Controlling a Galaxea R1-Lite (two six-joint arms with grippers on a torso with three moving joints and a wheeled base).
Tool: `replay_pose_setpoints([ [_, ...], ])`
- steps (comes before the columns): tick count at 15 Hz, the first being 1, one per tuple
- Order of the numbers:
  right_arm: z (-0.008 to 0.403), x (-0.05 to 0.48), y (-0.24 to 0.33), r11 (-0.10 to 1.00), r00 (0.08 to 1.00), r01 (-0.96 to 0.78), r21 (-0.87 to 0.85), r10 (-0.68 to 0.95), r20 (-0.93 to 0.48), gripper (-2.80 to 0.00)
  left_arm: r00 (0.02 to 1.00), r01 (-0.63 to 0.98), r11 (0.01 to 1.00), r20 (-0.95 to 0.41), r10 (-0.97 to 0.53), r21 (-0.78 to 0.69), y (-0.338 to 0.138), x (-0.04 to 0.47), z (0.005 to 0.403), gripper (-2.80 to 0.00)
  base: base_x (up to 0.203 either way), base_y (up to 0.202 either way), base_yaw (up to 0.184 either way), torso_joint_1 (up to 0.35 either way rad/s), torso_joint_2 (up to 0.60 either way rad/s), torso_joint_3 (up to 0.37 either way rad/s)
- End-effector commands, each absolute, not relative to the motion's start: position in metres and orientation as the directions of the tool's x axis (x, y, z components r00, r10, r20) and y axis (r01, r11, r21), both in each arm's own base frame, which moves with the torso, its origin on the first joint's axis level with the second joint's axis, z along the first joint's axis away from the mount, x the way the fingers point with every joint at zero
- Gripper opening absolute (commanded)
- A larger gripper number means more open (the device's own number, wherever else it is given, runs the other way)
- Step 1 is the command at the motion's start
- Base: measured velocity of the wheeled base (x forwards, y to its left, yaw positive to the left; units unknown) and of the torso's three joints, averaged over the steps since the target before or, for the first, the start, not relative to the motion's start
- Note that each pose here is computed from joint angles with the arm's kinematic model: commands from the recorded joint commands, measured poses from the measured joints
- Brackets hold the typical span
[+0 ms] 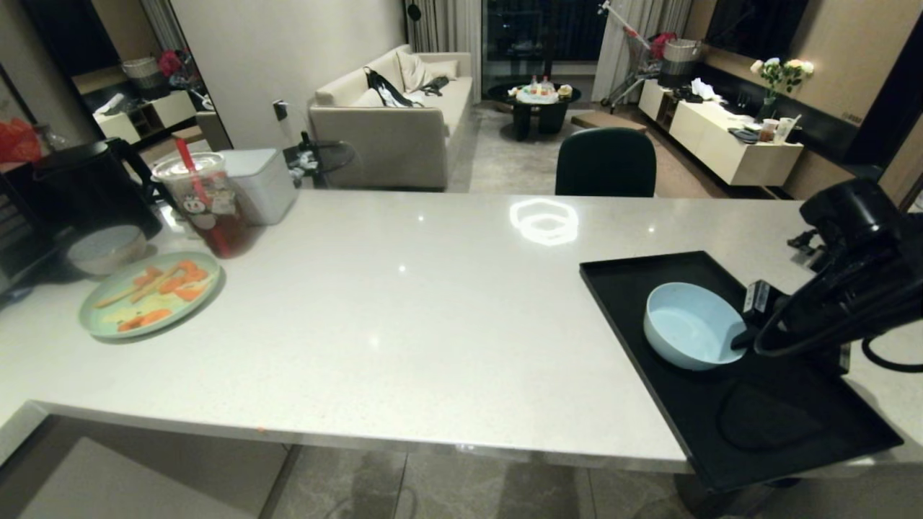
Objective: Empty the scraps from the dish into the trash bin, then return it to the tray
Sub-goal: Put the bowl back to the table
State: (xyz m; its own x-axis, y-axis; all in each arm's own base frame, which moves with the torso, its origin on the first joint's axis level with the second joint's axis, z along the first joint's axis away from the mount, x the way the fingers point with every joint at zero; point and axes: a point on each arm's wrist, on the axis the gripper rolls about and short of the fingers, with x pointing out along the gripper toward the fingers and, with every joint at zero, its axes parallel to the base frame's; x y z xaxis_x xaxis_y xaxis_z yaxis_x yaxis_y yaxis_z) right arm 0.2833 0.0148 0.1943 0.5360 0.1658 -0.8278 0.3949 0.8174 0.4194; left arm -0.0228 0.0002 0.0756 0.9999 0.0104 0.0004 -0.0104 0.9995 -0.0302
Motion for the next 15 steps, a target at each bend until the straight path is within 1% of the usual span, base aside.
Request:
replay_pose_setpoints([
  [1, 0.1954, 0.2788, 0.0148, 0.816, 0.536, 0.395, 0.421, 0.168, -0.827, -2.80, 1.000, -0.011, 0.999, 0.000, 0.011, -0.031, 0.0002, -0.0228, 0.0756, -2.80, 0.000, 0.000, 0.000, 0.000, 0.00, 0.000],
  [5, 0.1954, 0.2766, 0.0142, 0.817, 0.534, 0.398, 0.417, 0.164, -0.830, -2.80, 1.000, -0.011, 0.999, 0.001, 0.011, -0.031, 0.0002, -0.0227, 0.0757, -2.80, 0.000, 0.000, 0.000, 0.000, 0.00, 0.000],
  [7, 0.1936, 0.2758, 0.0130, 0.818, 0.518, 0.407, 0.406, 0.159, -0.841, -2.80, 1.000, -0.011, 0.999, -0.001, 0.011, -0.031, 0.0002, -0.0227, 0.0755, -2.80, 0.000, 0.000, 0.000, 0.000, 0.00, 0.000],
  [11, 0.1950, 0.2759, 0.0129, 0.817, 0.522, 0.407, 0.408, 0.159, -0.838, -2.80, 1.000, -0.011, 0.999, -0.001, 0.011, -0.031, 0.0002, -0.0227, 0.0756, -2.80, 0.000, 0.000, 0.000, 0.000, 0.00, 0.000],
  [12, 0.1950, 0.2759, 0.0129, 0.817, 0.522, 0.407, 0.408, 0.159, -0.838, 0.00, 1.000, -0.011, 0.999, 0.000, 0.011, -0.031, 0.0002, -0.0227, 0.0757, -2.80, 0.000, 0.000, 0.000, 0.000, 0.00, 0.000],
  [15, 0.1978, 0.2745, 0.0128, 0.822, 0.533, 0.395, 0.410, 0.158, -0.831, 0.00, 1.000, -0.011, 0.999, 0.002, 0.011, -0.031, 0.0002, -0.0228, 0.0756, -2.80, 0.000, 0.000, 0.000, 0.000, 0.00, 0.000],
])
